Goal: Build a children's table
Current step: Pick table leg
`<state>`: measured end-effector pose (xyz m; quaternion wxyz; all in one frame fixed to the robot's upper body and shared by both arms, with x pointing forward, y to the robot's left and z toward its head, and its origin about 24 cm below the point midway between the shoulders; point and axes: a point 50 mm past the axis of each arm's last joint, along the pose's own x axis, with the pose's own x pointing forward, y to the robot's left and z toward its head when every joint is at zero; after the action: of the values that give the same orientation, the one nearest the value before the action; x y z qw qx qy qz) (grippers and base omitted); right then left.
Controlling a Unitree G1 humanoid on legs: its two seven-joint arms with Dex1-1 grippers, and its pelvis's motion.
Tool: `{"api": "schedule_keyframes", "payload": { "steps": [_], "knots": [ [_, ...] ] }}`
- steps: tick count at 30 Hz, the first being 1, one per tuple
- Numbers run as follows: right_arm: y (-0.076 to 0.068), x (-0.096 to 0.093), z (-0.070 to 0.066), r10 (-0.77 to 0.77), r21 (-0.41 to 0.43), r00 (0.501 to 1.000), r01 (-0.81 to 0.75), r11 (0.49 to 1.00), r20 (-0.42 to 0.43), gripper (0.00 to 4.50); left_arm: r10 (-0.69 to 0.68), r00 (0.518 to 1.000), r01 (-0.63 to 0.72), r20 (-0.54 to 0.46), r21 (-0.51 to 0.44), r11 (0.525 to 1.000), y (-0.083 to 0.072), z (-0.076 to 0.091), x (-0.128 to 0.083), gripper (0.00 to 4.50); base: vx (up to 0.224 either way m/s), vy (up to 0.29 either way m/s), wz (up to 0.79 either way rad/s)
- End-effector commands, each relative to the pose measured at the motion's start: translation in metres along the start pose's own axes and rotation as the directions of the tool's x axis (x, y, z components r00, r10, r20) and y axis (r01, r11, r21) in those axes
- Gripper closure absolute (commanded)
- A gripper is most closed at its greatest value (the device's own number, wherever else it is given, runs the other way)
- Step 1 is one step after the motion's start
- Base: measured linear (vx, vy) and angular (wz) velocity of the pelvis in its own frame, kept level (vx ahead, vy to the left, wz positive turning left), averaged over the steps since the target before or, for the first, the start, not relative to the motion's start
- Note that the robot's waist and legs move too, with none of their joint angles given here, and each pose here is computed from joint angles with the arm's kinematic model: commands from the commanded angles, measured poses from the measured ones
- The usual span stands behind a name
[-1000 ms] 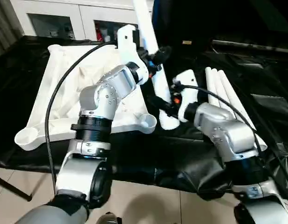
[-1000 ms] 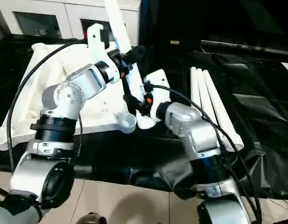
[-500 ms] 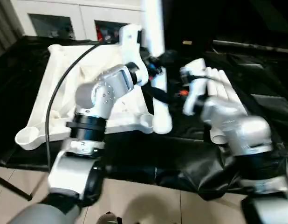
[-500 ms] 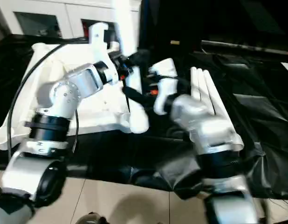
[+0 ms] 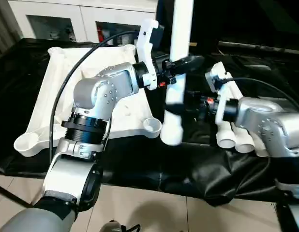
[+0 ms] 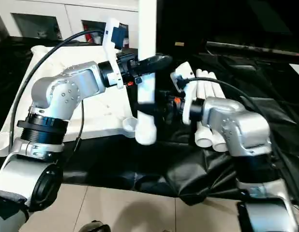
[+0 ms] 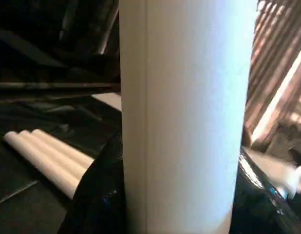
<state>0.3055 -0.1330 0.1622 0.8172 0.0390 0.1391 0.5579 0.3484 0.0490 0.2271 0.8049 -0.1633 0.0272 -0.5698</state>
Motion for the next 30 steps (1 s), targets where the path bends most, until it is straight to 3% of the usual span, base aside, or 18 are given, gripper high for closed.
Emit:
{"api": "schedule_keyframes", "payload": {
  "steps": [1, 15, 16, 19, 25, 30],
  "knots": [
    [0.004, 0.0, 0.001, 0.033, 0.003, 0.999, -0.033, 0.999, -0.001, 1.11, -0.065, 0.998, 0.064, 0.026, 0.029, 0.998, -0.011, 0.013, 0.004, 2.7, 0.0, 0.0, 0.0],
    [0.01, 0.001, -0.004, 0.096, 0.044, 0.995, -0.096, 0.994, -0.007, 1.11, -0.129, 0.991, 0.129, 0.032, 0.004, 0.992, -0.014, 0.01, -0.001, 2.7, 0.0, 0.0, 0.0],
    [0.01, 0.001, -0.005, 0.1, 0.047, 0.995, -0.1, 0.994, -0.011, 1.37, -0.138, 0.99, 0.138, 0.029, 0.005, 0.99, -0.015, 0.01, -0.001, 2.7, 0.0, 0.0, 0.0],
    [0.01, 0.001, -0.006, 0.103, 0.049, 0.995, -0.102, 0.994, -0.018, 1.47, -0.149, 0.989, 0.149, 0.023, 0.009, 0.989, -0.016, 0.01, -0.001, 2.71, 0.0, 0.0, 0.0],
    [0.011, 0.0, -0.009, 0.108, 0.059, 0.994, -0.106, 0.993, -0.027, 2.15, -0.17, 0.985, 0.169, 0.015, 0.009, 0.985, -0.018, 0.009, 0.0, 2.71, 0.0, 0.0, 0.0],
    [0.011, 0.001, -0.012, 0.11, 0.067, 0.993, -0.108, 0.992, -0.031, 2.47, -0.193, 0.981, 0.193, -0.003, 0.012, 0.981, -0.021, 0.007, 0.0, 2.71, 0.0, 0.0, 0.0]
  ]
}}
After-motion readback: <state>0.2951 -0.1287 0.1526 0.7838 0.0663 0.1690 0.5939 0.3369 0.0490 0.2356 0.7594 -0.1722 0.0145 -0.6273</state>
